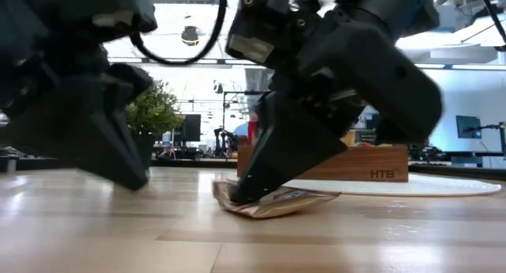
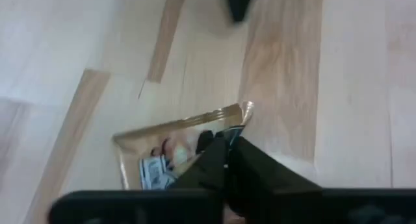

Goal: Pick & Place Tea
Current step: Put the brown tea bag into the middle section of the wooden organizer

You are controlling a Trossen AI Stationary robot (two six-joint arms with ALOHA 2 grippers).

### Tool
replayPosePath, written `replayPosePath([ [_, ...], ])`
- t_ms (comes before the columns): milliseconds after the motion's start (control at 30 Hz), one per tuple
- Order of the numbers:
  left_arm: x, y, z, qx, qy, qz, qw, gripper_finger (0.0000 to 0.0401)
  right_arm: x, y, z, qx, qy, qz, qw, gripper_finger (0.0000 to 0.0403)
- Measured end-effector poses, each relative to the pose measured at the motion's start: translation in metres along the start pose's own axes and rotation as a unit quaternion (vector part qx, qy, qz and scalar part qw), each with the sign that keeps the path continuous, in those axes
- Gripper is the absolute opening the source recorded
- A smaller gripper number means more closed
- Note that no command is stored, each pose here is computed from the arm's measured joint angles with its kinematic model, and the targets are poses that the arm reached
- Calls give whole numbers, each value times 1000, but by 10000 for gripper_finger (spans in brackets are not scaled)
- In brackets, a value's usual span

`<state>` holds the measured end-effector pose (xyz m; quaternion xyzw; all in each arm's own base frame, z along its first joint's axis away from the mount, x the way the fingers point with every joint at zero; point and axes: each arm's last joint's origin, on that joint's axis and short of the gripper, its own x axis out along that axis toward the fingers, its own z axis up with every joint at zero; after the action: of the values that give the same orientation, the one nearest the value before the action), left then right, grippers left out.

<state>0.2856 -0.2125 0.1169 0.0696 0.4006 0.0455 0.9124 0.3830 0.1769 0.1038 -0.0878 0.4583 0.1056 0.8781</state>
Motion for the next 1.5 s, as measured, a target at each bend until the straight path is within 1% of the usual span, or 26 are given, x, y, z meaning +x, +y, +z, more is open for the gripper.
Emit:
replayPosePath([
  [67,-7,2,0,-7,-3,22,1000,0,-6,1,1,-5,0,0,1000,12],
  [167,-14,3,-2,-12,-11,57,998,0,-17,3,2,-12,3,-28,1000,13],
  [233,-16,4,-3,-11,-17,73,997,0,-30,5,5,-18,-1,-66,998,13],
  [333,-18,3,-5,-9,-16,85,996,0,-60,3,13,-11,-17,-161,987,3],
  [400,-18,4,-5,-12,-14,86,996,0,-78,0,12,-13,-15,-247,969,4],
  [433,-18,4,-6,-16,-15,89,996,0,-88,-2,12,-16,-14,-292,956,5],
  [533,-18,5,-6,-15,-14,95,995,0,-117,-10,7,-21,-12,-414,910,3],
  [600,-18,5,-6,-17,-14,95,995,0,-129,-17,2,-12,-9,-470,883,2],
  [700,-18,5,-6,-17,-14,95,995,0,-131,-28,-8,5,-3,-526,850,3],
  [767,-18,5,-6,-17,-14,95,995,0,-129,-33,-17,17,-6,-547,837,2],
  [833,-18,5,-6,-17,-14,95,995,0,-119,-40,-32,32,-8,-554,832,1],
  [900,-18,5,-6,-17,-14,94,995,0,-109,-45,-50,37,-2,-555,831,1],
  [1000,-18,5,-6,-17,-14,94,995,0,-101,-51,-63,63,-23,-553,830,1],
  [1067,-18,5,-6,-17,-14,94,995,0,-94,-52,-70,60,-16,-541,839,1],
  [1133,-18,5,-6,-18,-14,95,995,0,-89,-51,-68,59,-28,-530,846,1],
  [1267,-18,5,-6,-18,-14,95,995,0,-84,-53,-62,38,-37,-526,849,0],
  [1400,-18,5,-6,-19,-15,94,995,0,-82,-58,-59,16,-30,-532,846,0],
  [1500,-18,5,-6,-19,-15,94,995,0,-82,-59,-60,0,-28,-545,838,0],
])
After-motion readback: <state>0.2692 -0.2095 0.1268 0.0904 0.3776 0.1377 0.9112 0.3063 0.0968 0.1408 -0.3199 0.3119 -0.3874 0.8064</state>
